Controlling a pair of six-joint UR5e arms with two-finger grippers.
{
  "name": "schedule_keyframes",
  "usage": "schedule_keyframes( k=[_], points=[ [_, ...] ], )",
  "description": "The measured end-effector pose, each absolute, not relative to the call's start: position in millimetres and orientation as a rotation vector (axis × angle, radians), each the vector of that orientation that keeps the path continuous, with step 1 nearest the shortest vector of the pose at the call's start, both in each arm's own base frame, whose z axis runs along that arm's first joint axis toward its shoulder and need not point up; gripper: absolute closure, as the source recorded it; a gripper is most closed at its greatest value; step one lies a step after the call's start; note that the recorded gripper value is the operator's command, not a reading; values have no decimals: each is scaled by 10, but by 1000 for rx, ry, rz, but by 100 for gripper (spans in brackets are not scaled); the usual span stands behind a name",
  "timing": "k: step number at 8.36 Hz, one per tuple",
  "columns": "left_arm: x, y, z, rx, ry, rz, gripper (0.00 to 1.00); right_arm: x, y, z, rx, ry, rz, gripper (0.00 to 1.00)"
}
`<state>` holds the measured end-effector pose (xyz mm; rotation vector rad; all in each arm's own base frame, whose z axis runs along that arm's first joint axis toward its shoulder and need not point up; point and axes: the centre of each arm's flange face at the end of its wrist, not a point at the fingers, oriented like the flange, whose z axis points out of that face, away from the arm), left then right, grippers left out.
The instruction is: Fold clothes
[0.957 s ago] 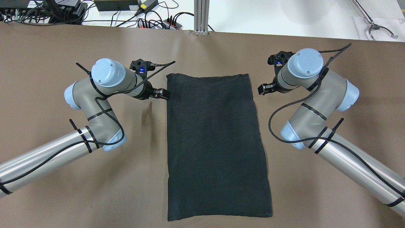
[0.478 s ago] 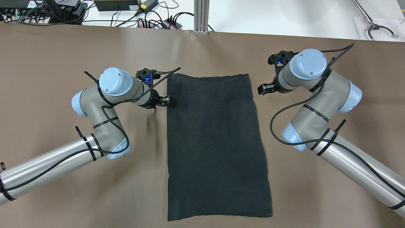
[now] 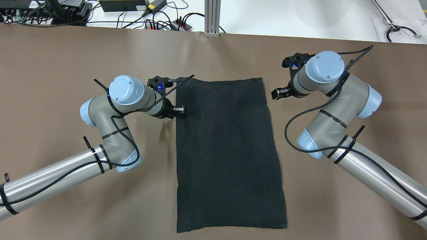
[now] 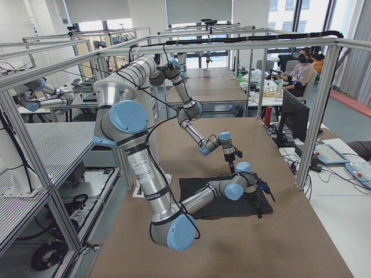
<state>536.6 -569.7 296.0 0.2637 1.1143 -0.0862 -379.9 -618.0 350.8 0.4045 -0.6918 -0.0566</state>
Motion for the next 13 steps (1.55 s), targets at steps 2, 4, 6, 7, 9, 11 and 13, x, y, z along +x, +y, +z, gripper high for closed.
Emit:
schedule_keyframes(
  k=[2,4,6,7,9,11,13],
  points=[
    [5463,-5608,2927,258,1121,-72,100,-3793,-6188,3507,405,-691,-57,6],
    [5444,-5601,2864,260,1132,-66,100,-3789,-6189,3508,406,-691,-56,6],
    [5185,-5821,2886,269,1130,-68,100,-3787,-6187,3520,404,-690,-55,6],
    [5032,-5968,2964,284,1114,-59,100,-3785,-6185,3526,404,-690,-55,6],
    [4828,-6206,3169,302,1074,-58,56,-3779,-6179,3535,403,-692,-50,6],
    [4749,-6270,3192,309,1072,-56,5,-3726,-6121,3528,409,-699,-52,6],
    [4510,-6323,3091,303,1109,-51,5,-3581,-5897,3458,430,-727,-45,6]
  ],
)
